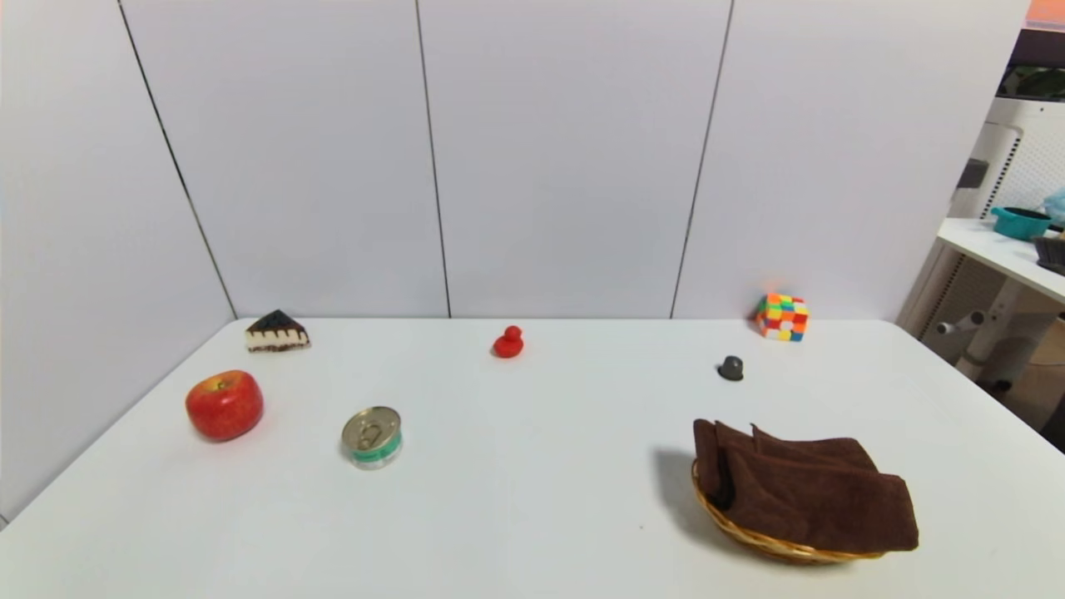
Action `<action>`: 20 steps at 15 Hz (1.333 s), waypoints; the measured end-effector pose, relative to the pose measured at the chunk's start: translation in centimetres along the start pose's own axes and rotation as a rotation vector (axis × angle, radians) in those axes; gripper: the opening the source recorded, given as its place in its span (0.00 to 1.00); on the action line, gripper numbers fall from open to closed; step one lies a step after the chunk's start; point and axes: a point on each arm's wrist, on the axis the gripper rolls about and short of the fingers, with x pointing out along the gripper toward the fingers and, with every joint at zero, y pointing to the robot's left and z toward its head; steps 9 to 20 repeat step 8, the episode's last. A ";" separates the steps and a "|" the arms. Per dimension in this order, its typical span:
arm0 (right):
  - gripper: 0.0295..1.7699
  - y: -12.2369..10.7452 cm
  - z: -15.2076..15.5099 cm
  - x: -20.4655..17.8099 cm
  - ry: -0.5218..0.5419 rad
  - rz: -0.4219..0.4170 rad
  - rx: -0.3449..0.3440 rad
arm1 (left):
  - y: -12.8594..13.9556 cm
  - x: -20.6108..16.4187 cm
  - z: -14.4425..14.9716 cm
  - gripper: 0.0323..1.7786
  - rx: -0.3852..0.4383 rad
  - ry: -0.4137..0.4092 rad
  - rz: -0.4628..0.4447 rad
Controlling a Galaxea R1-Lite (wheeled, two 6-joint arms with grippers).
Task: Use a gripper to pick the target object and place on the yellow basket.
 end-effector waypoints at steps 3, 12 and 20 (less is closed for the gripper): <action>0.96 0.0 -0.1 -0.2 -0.016 0.002 -0.001 | 0.0 0.0 0.0 0.95 0.000 0.000 0.000; 0.96 0.0 0.0 -0.2 -0.024 -0.001 0.029 | 0.0 0.0 0.0 0.95 0.000 0.000 0.000; 0.96 0.0 0.0 -0.2 -0.024 -0.001 0.029 | 0.0 0.0 0.0 0.95 0.000 0.000 0.000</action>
